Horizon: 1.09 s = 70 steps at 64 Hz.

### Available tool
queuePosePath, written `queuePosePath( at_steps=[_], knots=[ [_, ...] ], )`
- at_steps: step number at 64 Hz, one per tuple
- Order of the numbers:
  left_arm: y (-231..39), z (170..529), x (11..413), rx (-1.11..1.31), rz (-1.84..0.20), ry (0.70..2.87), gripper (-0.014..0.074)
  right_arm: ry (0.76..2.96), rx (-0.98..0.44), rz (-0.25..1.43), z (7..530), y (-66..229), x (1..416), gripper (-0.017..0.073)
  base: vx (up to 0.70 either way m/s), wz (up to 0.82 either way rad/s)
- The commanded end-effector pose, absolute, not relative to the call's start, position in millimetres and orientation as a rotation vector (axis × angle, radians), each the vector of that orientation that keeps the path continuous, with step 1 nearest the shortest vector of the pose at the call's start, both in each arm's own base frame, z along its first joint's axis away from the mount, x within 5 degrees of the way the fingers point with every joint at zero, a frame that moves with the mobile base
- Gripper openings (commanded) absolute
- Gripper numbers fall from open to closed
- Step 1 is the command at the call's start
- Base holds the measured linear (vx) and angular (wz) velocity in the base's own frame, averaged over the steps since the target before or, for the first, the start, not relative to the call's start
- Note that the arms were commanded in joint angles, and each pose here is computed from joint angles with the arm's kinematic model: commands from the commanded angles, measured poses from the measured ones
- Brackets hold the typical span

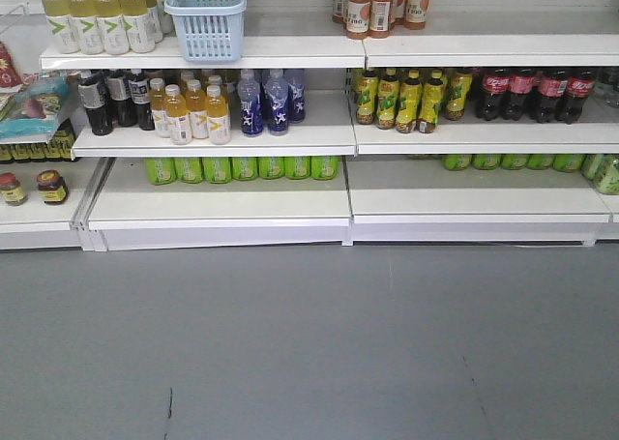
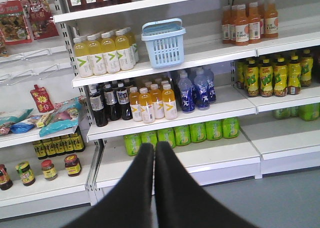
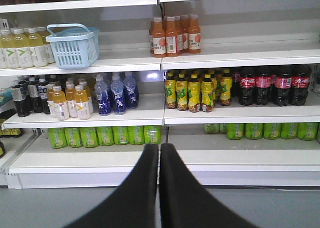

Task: Place coke in basket with both arms
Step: 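Drive the base toward the shelf holding the light-blue basket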

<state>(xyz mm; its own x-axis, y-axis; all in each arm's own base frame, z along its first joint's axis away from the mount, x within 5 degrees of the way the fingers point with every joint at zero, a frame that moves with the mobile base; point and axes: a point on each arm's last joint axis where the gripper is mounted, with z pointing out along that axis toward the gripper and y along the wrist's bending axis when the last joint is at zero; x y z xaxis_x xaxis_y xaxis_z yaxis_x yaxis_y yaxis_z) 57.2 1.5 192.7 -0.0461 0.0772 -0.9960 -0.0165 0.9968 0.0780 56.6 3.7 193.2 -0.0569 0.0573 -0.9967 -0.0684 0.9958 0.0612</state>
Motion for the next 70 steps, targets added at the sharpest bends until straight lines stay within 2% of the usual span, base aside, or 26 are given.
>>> queuePosePath(
  at_steps=[1,70],
  knots=[
    [0.8,201.3,55.5,0.048,0.071,1.523,-0.0006,1.539,-0.023,0.099,197.7,4.2,55.7,-0.0009,0.0,0.0],
    [0.8,201.3,55.5,0.048,0.071,1.523,-0.0006,1.539,-0.023,0.099,197.7,4.2,55.7,-0.0009,0.03,-0.01]
  ],
)
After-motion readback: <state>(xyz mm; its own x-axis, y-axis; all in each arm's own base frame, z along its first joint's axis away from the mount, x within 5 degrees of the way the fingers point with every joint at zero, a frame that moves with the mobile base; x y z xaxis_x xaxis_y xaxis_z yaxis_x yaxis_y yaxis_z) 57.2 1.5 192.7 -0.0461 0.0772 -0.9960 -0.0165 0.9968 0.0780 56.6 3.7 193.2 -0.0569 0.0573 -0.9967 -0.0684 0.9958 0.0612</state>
